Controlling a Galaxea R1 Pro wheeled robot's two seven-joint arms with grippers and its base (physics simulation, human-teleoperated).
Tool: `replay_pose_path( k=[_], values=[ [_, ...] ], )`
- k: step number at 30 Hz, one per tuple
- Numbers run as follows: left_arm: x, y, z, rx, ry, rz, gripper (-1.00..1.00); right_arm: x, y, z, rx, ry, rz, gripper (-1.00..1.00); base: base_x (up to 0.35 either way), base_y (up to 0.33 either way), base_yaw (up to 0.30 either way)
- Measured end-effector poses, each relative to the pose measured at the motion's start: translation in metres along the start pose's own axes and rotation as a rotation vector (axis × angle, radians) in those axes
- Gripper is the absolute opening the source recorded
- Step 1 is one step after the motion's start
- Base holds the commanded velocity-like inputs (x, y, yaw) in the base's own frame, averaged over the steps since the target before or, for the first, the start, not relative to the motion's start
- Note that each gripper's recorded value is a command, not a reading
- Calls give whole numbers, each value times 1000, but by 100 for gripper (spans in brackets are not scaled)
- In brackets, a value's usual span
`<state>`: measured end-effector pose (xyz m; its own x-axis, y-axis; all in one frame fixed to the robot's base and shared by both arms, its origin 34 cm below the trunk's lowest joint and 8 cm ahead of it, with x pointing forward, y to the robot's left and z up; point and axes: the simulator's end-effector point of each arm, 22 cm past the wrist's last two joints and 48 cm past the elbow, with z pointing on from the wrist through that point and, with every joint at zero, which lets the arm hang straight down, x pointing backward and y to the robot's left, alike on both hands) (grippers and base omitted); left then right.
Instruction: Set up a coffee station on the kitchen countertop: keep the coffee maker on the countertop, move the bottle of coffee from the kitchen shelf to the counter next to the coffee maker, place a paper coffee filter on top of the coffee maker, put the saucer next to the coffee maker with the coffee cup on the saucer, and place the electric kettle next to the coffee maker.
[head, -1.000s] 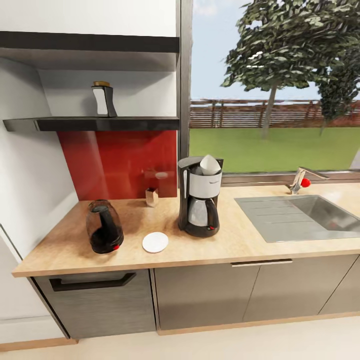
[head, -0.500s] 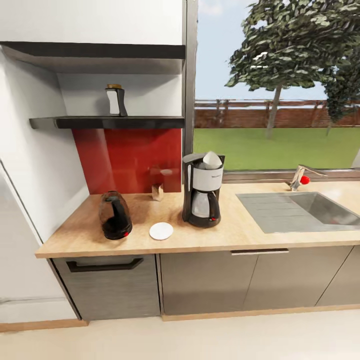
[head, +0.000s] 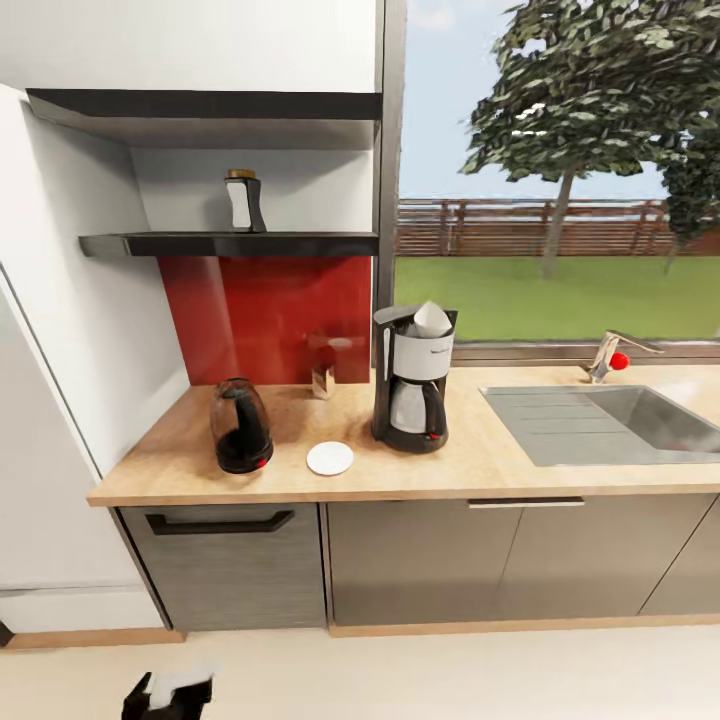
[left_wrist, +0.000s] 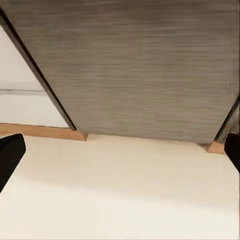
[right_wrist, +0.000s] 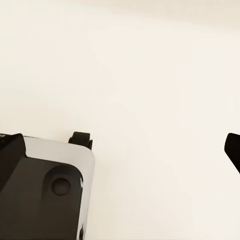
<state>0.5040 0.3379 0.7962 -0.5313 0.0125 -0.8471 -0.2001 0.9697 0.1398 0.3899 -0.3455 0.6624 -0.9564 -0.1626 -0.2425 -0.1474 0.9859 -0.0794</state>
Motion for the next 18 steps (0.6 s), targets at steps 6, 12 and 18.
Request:
replay_pose_path(
  k=[6,12,18],
  values=[
    [-154,-6,6,3,-306,-79,100,0,2,0,-2,1,0,100,0,0,0],
    [-294,-15,-15,15,-569,-165,100,0,2,0,-3,1,0,100,0,0,0],
    [-416,-25,-54,43,-800,-248,100,0,4,0,-6,0,2,100,0,0,0]
  ],
)
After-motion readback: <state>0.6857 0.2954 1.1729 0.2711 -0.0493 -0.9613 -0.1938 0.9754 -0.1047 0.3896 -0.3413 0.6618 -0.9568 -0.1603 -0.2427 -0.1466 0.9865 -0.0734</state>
